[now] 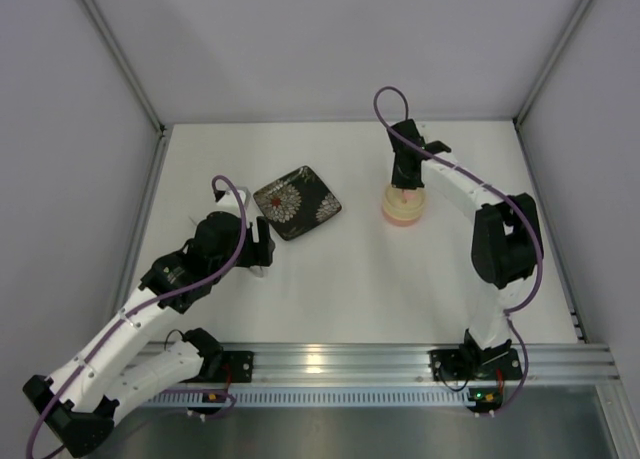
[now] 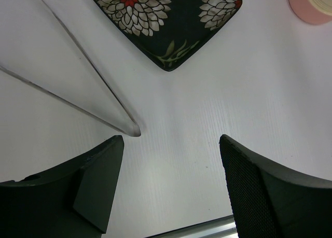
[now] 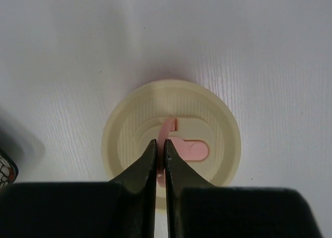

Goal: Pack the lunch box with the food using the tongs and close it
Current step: Close the box lid on the packing box.

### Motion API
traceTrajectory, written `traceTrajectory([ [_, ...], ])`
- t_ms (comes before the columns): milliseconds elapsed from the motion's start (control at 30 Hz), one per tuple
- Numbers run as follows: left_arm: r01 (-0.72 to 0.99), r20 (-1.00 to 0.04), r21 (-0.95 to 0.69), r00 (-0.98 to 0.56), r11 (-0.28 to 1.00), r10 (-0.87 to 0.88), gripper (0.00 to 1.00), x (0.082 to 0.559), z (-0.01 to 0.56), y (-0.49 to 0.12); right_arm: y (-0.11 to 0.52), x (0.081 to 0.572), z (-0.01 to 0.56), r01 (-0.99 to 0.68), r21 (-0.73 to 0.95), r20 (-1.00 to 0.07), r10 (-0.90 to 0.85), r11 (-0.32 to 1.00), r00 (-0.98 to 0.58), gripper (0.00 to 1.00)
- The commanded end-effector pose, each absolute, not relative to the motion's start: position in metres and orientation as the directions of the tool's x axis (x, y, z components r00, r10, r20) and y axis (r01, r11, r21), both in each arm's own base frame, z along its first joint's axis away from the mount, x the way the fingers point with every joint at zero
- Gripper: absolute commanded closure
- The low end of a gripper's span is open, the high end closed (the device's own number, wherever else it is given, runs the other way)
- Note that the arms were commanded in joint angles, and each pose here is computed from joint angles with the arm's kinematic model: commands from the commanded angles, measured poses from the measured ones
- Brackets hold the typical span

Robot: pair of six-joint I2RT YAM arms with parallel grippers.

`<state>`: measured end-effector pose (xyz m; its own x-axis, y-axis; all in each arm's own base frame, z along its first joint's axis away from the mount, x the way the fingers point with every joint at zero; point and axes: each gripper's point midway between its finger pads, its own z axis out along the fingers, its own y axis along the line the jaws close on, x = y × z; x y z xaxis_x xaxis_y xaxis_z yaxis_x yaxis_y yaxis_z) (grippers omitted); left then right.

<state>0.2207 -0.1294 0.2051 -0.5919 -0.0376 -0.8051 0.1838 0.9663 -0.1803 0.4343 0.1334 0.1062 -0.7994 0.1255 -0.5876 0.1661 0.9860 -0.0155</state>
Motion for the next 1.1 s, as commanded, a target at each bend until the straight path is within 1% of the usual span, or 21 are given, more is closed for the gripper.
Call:
traceTrajectory([
  [0,0.184,-0.821,-0.183,-0.569,0.966,-0.047,0.2,0.224,0.21,-0.13,0.125,0.425,0.067,0.179,-0.034,-0.532,0.134,0.983,-0.836,1.0],
  [267,0.184,-0.819,-0.181,-0.571,0.966,-0.045,0.2,0.224,0.21,-0.13,0.124,0.415,0.063,0.186,-0.008,-0.546,0.151,0.983,-0.824,1.0],
  [433,0.181,-0.82,-0.182,-0.57,0.967,-0.048,0.2,0.225,0.21,-0.13,0.123,0.41,0.07,0.184,0.001,-0.561,0.152,0.983,-0.814,0.86],
  [467,0.182,-0.819,-0.182,-0.571,0.966,-0.047,0.2,0.225,0.21,-0.13,0.123,0.409,0.074,0.183,0.007,-0.568,0.155,0.983,-0.808,0.8],
  [567,0.182,-0.819,-0.182,-0.571,0.966,-0.047,0.2,0.225,0.21,-0.13,0.124,0.408,0.08,0.182,0.016,-0.581,0.157,0.983,-0.799,0.73],
  [767,0.181,-0.82,-0.179,-0.57,0.967,-0.046,0.2,0.225,0.21,-0.13,0.125,0.407,0.09,0.178,0.03,-0.597,0.16,0.984,-0.786,0.66],
  [1067,0.179,-0.818,-0.178,-0.574,0.968,-0.044,0.2,0.225,0.208,-0.13,0.129,0.417,0.119,0.161,0.065,-0.653,0.164,0.985,-0.739,0.63],
])
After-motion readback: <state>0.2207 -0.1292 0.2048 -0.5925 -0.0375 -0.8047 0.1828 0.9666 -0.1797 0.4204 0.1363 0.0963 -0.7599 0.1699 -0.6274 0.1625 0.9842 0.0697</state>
